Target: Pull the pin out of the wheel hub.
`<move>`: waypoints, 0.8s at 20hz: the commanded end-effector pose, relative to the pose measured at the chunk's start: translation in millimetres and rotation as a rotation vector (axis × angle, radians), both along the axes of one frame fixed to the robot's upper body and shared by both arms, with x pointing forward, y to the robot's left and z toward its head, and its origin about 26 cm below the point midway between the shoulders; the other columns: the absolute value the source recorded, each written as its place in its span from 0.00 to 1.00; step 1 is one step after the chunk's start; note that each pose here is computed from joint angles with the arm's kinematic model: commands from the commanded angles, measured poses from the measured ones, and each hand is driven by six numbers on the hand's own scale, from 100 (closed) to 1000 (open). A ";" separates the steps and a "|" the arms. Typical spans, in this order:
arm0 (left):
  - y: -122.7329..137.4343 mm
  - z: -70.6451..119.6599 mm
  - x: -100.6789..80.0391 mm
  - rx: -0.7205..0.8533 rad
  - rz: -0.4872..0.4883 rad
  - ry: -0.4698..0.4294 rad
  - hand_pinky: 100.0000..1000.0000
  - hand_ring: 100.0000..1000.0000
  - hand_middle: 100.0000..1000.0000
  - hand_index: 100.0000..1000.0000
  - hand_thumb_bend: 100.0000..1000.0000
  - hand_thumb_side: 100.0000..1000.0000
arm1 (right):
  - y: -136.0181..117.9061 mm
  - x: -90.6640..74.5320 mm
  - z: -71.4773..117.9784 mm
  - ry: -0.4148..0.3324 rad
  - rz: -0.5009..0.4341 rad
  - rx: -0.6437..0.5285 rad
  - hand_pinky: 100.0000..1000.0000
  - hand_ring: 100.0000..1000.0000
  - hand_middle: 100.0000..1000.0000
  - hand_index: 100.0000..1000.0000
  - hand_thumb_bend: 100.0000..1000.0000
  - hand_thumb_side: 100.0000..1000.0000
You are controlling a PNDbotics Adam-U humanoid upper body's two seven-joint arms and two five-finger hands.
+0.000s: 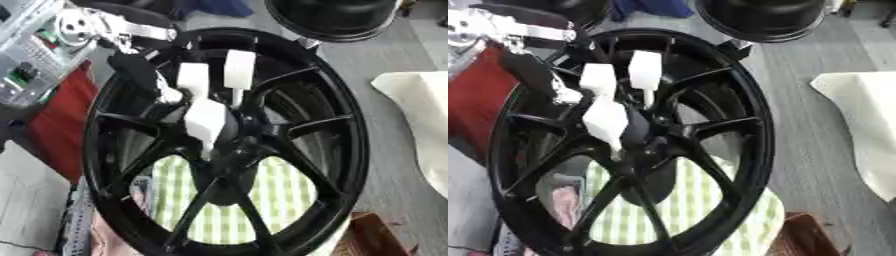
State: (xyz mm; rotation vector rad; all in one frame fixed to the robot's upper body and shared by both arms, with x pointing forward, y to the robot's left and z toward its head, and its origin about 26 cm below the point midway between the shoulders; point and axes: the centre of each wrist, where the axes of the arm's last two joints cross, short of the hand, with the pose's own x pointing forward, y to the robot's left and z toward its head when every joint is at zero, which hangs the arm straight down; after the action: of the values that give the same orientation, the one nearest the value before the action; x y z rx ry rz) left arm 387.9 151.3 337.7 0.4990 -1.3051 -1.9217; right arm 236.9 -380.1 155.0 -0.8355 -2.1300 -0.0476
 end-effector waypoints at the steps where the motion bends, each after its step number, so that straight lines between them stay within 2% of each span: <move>1: 2.0 10.3 -1.7 -0.009 0.005 -0.019 0.84 0.74 0.68 0.82 0.19 0.30 | -1.2 0.3 6.1 -0.015 -0.001 -0.011 0.49 0.57 0.48 0.53 0.00 0.13; 7: -0.4 13.0 -3.7 -0.021 -0.002 -0.016 0.83 0.69 0.59 0.76 0.18 0.29 | -0.6 0.1 4.6 -0.013 -0.008 0.001 0.49 0.57 0.48 0.53 0.00 0.13; 10: -0.5 13.4 -3.7 -0.020 0.004 -0.024 0.82 0.65 0.55 0.72 0.18 0.26 | -0.2 0.3 4.7 -0.019 -0.006 0.003 0.49 0.57 0.48 0.53 0.00 0.13; 11: -0.7 13.4 -3.6 -0.022 0.006 -0.027 0.80 0.61 0.50 0.67 0.14 0.23 | -0.2 0.3 4.4 -0.019 -0.006 0.004 0.49 0.57 0.48 0.53 0.00 0.13; 14: -1.4 13.2 -3.7 -0.034 0.009 -0.036 0.79 0.58 0.47 0.64 0.12 0.21 | 0.0 0.0 3.5 -0.018 -0.008 0.010 0.49 0.57 0.48 0.53 0.00 0.13; 16: -1.7 13.1 -3.9 -0.040 0.007 -0.041 0.77 0.54 0.44 0.61 0.10 0.16 | 0.0 0.0 3.5 -0.020 -0.009 0.012 0.49 0.57 0.48 0.53 0.00 0.14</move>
State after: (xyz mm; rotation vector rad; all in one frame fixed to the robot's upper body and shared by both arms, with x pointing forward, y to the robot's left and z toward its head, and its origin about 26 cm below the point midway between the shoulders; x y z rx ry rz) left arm 388.2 147.4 337.2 0.4903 -1.3332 -1.8986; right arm 236.7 -378.6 152.2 -0.8335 -2.1249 -0.0763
